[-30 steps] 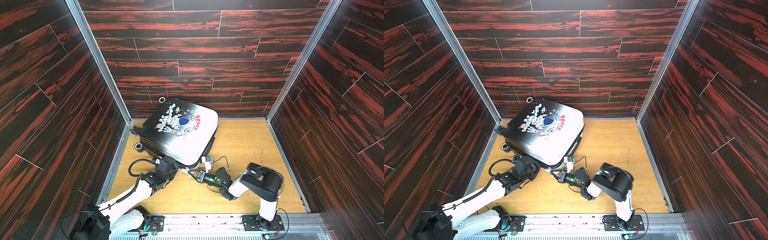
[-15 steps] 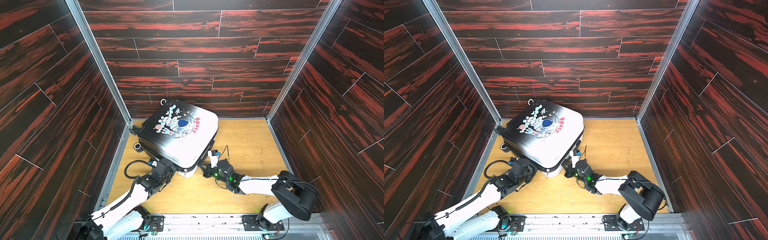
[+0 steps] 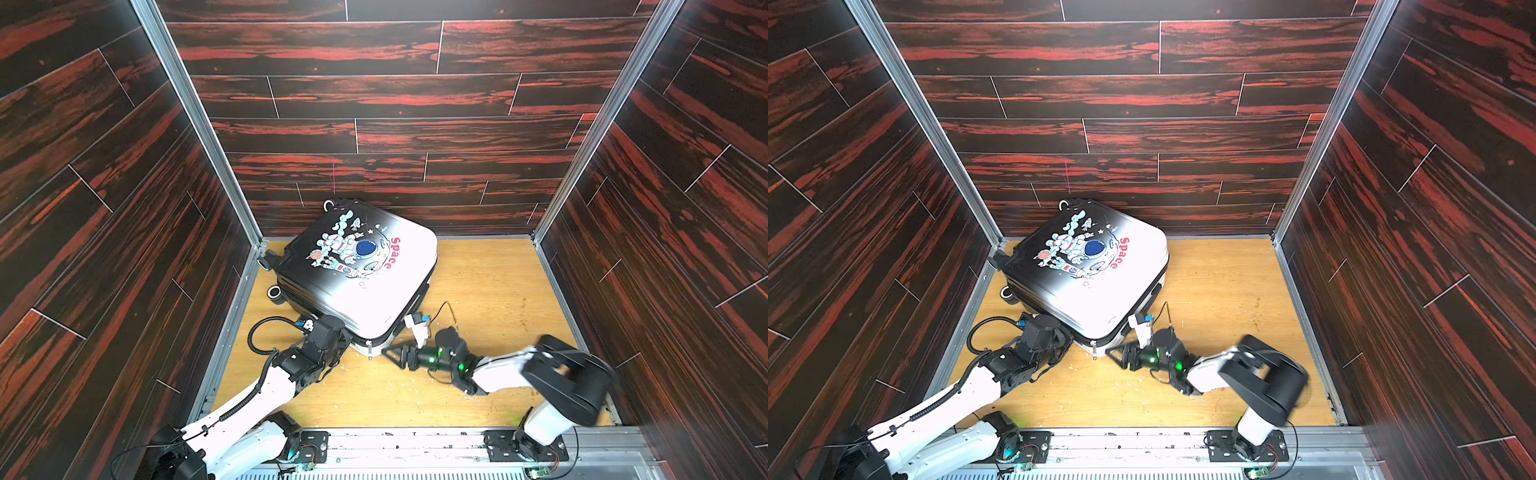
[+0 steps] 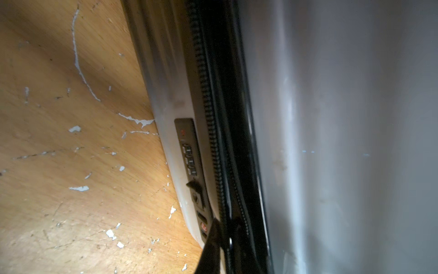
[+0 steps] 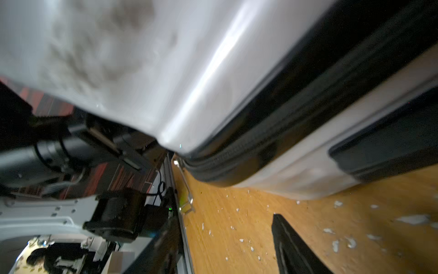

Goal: Open the suitcase zippers
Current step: Unzip the zipper on the suitcase.

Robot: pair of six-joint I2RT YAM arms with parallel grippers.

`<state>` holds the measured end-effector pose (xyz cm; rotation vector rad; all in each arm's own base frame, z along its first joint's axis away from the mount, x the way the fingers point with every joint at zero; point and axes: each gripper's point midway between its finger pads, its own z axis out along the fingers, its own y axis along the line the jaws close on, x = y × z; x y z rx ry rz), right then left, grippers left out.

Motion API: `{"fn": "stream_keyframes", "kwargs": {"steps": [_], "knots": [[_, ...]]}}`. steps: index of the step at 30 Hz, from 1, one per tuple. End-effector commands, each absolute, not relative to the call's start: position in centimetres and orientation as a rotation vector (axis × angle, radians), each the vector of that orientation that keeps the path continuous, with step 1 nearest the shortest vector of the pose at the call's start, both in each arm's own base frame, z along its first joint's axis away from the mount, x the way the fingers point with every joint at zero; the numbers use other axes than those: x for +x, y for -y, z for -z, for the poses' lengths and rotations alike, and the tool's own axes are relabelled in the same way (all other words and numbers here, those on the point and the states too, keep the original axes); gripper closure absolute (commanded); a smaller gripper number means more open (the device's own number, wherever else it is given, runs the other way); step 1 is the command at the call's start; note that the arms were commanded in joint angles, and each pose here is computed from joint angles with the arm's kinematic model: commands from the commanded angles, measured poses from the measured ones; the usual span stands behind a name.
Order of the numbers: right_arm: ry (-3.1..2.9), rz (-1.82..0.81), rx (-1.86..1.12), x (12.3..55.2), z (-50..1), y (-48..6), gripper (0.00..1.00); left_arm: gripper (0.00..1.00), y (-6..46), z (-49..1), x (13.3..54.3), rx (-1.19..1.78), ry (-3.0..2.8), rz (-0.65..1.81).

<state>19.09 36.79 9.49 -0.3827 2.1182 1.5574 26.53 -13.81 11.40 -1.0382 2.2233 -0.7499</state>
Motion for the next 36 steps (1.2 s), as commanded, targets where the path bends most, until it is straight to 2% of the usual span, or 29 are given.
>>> {"fn": "stream_keyframes", "kwargs": {"steps": [1,6,12,21,24,32,36], "knots": [[-2.001,-1.788,-0.311,18.2,-11.5,-37.5,0.3,1.0,16.9,-11.7,26.5,-0.882,-2.304,0.842],[-1.922,-1.861,-0.345,17.4,-11.9,-38.9,0.3,1.0,18.3,-12.4,26.6,-0.843,-2.315,0.862],[-1.905,-1.827,-0.351,17.3,-12.0,-38.9,0.31,1.0,18.7,-12.3,26.8,-0.844,-2.317,0.864],[-1.946,-1.823,-0.31,18.6,-10.4,-39.8,0.44,1.0,19.1,-12.2,26.8,-0.85,-2.316,0.875],[-1.942,-1.838,-0.304,19.0,-10.2,-40.0,0.53,1.0,19.2,-12.2,26.8,-0.848,-2.318,0.875],[-1.96,-1.822,-0.273,19.7,-9.4,-39.3,0.98,1.0,19.2,-11.3,26.7,-0.858,-2.325,0.873],[-1.97,-1.797,-0.239,19.9,-9.3,-38.2,1.0,1.0,18.8,-11.0,26.4,-0.866,-2.329,0.854]]}}
